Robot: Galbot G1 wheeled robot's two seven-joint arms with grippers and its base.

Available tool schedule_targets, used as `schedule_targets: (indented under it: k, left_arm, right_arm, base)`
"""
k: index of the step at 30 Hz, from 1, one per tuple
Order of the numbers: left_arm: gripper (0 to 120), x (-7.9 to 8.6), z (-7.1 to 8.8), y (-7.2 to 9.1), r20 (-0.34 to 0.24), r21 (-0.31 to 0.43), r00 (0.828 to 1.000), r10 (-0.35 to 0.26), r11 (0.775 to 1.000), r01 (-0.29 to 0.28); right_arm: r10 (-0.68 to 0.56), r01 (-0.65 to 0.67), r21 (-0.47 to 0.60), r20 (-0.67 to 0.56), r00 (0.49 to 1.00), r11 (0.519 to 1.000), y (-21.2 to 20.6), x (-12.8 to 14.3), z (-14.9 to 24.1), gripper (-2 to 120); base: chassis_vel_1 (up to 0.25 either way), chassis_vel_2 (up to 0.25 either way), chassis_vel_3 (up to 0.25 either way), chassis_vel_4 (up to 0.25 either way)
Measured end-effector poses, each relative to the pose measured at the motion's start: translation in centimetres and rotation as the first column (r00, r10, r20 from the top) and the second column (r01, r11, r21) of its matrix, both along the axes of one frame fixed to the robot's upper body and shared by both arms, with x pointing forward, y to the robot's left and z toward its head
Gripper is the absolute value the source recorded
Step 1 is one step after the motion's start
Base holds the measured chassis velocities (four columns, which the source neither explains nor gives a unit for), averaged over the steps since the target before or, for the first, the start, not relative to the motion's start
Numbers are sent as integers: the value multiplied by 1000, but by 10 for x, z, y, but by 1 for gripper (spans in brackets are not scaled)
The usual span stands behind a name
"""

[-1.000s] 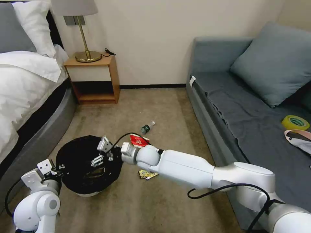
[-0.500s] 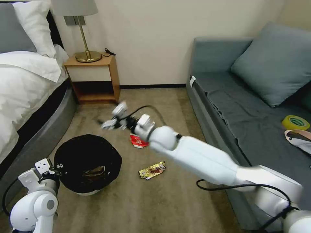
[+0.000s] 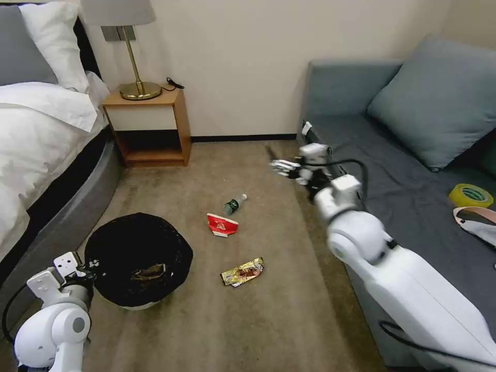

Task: Pick up the trash bin, then pick up the garbage on the floor and place it into the trash bin.

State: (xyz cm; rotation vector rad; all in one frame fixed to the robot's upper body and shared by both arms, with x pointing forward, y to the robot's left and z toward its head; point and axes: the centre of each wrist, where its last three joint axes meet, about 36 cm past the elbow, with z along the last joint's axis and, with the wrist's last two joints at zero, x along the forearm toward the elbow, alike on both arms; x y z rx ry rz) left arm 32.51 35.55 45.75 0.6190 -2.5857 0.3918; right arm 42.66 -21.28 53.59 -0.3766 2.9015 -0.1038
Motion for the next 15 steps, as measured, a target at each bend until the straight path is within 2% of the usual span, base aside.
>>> schedule_targets:
  k: [3,11,14,15]
  left_arm:
    - [4,1,0,-2,3,-2,1000,-2,1000,2]
    - [4,-1,4,-4,10,5,1000,-5,1000,5]
    - [4,-3,2,-4,5,4,1000,-1,1000,1]
    - [4,-3,2,-4,5,4,1000,-1,1000,1]
  right_arm:
    - [-44,44,15,24,999,999,-10,-17,-2,100]
    - [-51,49,33,64,997,998,-16,-44,-6,100]
    - [-74,72,33,64,995,997,-16,-67,-16,100]
    - [-74,72,33,64,995,997,-16,-67,-16,100]
  base:
    - [0,0,0,0]
    - [0,0,0,0]
    - [0,0,0,0]
    - [0,0,0,0]
